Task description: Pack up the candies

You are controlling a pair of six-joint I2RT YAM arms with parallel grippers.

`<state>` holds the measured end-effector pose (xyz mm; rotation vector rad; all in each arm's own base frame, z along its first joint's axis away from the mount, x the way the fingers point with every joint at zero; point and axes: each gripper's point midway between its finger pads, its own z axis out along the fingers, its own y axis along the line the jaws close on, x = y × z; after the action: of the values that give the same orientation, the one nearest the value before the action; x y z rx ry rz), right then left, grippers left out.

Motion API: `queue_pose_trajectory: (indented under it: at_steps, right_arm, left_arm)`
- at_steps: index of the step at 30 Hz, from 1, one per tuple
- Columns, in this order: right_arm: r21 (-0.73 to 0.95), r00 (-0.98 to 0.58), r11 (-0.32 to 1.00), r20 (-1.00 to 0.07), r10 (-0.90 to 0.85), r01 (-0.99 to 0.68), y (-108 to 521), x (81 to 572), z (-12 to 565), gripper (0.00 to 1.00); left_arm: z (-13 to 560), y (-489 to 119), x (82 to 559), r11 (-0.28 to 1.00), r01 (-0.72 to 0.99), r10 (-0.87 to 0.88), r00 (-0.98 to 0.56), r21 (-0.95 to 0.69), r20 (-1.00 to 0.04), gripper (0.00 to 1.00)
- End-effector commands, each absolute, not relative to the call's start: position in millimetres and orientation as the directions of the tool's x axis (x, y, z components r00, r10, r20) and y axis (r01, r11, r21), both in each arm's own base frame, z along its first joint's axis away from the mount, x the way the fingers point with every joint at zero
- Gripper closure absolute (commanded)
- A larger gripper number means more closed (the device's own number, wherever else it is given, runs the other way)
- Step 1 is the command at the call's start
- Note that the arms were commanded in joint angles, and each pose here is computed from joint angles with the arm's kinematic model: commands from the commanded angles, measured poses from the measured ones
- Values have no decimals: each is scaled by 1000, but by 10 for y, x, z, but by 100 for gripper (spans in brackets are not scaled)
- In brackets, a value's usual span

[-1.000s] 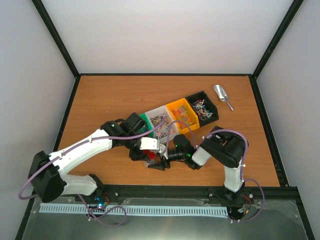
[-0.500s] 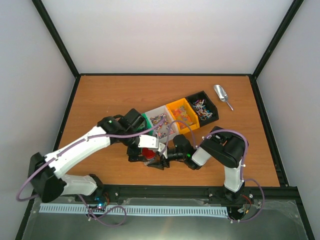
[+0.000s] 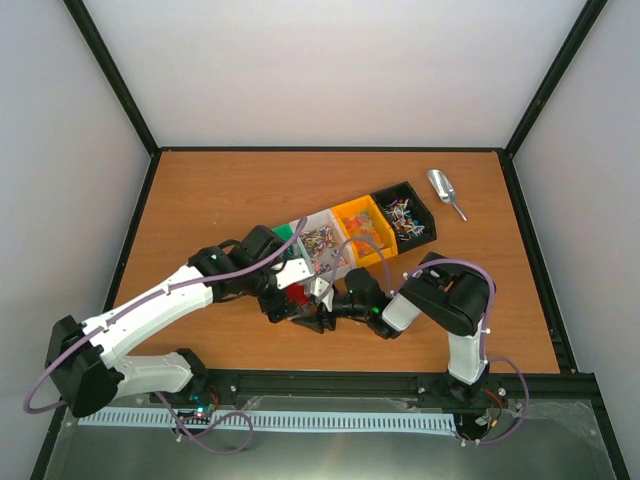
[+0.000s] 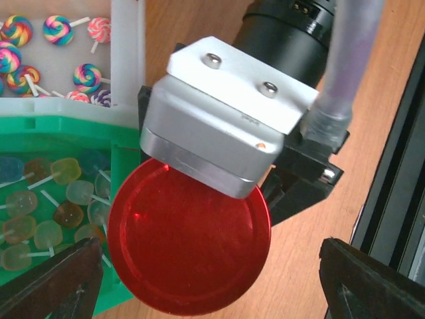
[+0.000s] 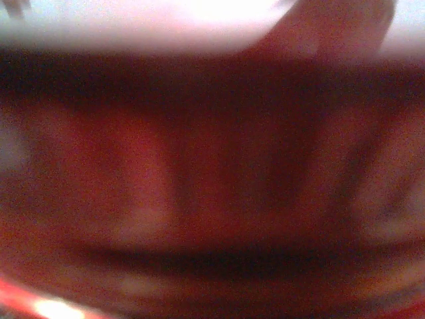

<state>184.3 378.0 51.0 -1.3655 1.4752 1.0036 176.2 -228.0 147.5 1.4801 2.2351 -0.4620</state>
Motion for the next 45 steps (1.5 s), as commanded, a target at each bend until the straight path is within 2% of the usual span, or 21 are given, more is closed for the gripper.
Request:
queue_pose_trajectory:
  at_steps: [1,8,14,24,26,29,31,34,37,39,41,45]
  right_arm:
    - [25,-88,154,-905,-416,-988,3664,1907,124,52]
    - [26,-87,149,-903,-422,-988,3680,1879,109,52]
    - [36,-91,137,-902,-421,-990,3701,1863,105,53]
    - [42,-67,70,-911,-408,-997,3711,1739,134,54]
    - [44,-55,37,-915,-401,-998,3708,1677,141,54]
    - [43,-35,-11,-917,-398,-999,3710,1602,137,56]
    - [46,-18,-64,-920,-391,-997,3706,1513,148,58]
    - [42,6,-121,-929,-369,-992,3708,1426,198,62]
    - [33,19,-134,-930,-366,-990,3710,1412,217,63]
    - [22,25,-123,-928,-373,-992,3710,1436,214,63]
    - [15,26,-104,-924,-382,-994,3703,1468,203,63]
    - [9,18,-67,-919,-395,-998,3696,1527,183,63]
  left_arm:
    - [1503,-2335,1897,484,873,714,-433,-60,-549,10]
    - [1438,-2261,2055,537,843,715,-439,24,-544,11]
    - [1427,-2308,2033,523,853,715,-438,1,-546,13]
    - [1369,-2320,1891,431,902,765,-380,-26,-520,30]
    - [1355,-2316,1814,381,924,782,-340,-33,-522,34]
    - [1321,-2319,1618,237,970,829,-235,-61,-508,35]
    - [1329,-2316,1370,45,992,864,-97,-115,-495,35]
    - [1368,-2262,1222,-158,979,879,82,-126,-470,36]
    - [1415,-2224,1202,-310,946,859,238,-91,-452,34]
    - [1437,-2249,1304,-337,941,853,286,-41,-437,28]
    - [1482,-2309,1436,-304,953,860,275,1,-430,19]
    - [1652,-2400,1605,-142,990,874,131,12,-467,9]
